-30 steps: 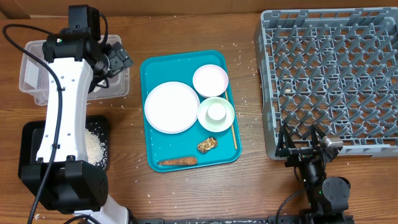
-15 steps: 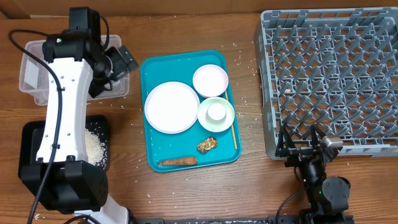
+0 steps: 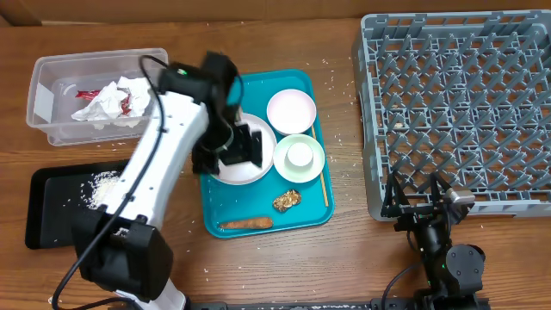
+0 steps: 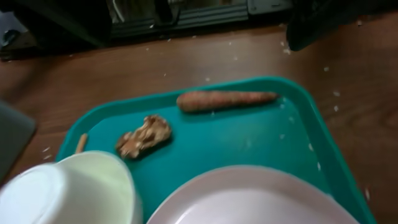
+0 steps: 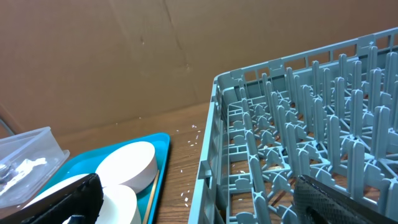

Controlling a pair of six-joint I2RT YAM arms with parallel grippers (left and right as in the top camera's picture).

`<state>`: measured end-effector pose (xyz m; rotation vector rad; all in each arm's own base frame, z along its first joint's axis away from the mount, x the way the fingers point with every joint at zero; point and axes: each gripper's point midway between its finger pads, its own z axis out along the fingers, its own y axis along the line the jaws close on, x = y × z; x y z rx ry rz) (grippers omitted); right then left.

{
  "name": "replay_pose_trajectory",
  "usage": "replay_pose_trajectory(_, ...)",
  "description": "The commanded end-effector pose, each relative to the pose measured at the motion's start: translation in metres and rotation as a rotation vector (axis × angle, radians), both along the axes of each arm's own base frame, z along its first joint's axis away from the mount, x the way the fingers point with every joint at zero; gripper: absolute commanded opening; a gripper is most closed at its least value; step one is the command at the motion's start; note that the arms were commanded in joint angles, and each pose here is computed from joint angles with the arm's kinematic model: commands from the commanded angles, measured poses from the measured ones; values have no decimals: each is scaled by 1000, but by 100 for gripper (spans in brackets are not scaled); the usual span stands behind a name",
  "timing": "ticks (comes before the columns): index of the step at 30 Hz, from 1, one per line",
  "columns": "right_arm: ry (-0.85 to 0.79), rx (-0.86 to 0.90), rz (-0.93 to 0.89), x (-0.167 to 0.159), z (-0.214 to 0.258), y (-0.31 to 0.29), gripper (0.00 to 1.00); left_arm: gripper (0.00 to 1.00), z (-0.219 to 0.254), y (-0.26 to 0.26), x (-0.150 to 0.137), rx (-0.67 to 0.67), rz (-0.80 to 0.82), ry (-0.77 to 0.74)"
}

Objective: Sort waste into correct bins and load items into the dishwasher
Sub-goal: 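Reach the left gripper down to the brown sausage scrap on the tray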

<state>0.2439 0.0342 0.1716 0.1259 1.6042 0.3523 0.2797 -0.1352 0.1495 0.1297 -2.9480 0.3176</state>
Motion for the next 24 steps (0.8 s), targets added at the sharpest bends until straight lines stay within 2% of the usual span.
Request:
replay_pose_trajectory(1,-5,-7,-10,0,-2,-2,100,90,-29,10,-20,124,101,95)
replay_pose_trajectory(6,-5,-7,-10,0,-2,-2,100,91,-45,16,-32,145,248,123)
replay_pose_trajectory(10,-5,-7,-10,0,-2,-2,100,91,-53,8,-44,79,348,104)
replay_pose_trajectory(18,-5,-7,-10,0,-2,-2,100,97,-66,23,-56,83,752,-9)
replay_pose_trajectory(24,-5,-7,-10,0,-2,-2,100,98,-88,12,-73,73,838,67)
